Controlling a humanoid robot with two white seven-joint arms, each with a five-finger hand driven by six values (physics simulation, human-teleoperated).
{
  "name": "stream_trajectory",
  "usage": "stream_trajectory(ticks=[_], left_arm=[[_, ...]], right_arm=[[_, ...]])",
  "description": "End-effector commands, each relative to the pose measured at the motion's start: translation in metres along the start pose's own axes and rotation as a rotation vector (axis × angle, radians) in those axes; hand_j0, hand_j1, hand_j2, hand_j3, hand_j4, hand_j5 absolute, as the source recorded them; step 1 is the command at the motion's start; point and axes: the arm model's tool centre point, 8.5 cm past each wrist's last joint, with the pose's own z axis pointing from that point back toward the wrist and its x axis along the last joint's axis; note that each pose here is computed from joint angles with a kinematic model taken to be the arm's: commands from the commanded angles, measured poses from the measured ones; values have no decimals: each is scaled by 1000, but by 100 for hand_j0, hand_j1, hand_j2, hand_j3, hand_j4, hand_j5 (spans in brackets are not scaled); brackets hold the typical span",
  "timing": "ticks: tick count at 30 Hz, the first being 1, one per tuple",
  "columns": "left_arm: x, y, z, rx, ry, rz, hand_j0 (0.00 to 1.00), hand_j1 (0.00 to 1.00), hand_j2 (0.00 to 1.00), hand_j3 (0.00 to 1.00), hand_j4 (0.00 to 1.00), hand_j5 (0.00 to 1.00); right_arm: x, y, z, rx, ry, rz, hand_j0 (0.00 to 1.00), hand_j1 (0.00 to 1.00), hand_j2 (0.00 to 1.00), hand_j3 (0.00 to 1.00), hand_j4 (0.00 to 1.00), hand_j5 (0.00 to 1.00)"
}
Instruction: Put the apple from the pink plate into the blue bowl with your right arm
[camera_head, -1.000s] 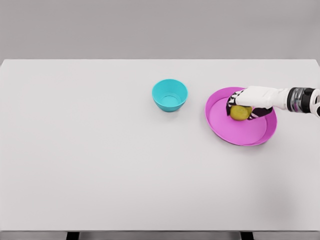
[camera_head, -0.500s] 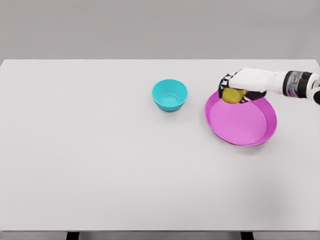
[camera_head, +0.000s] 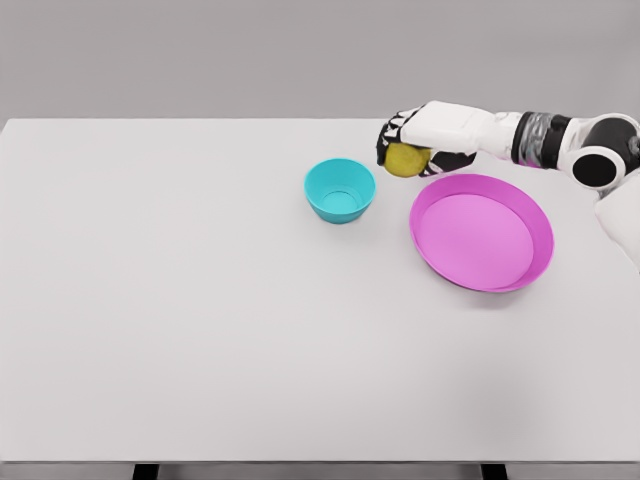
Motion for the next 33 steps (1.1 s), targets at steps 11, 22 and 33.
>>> stream_trajectory(ticks=[11,22,33], left_arm=[[0,0,0,0,0,0,100,100,100,100,100,100],[0,0,0,0,0,0,100,100,100,100,100,100],[0,0,0,0,0,0,100,100,100,100,100,100]], right_arm=[[34,0,-45,2,-101,-2,51,51,51,51,51,51],[45,2,-66,28,-129,1,62,62,62,62,62,62],[44,-27,-55,-12,-122,58,100,100,100,100,100,100]])
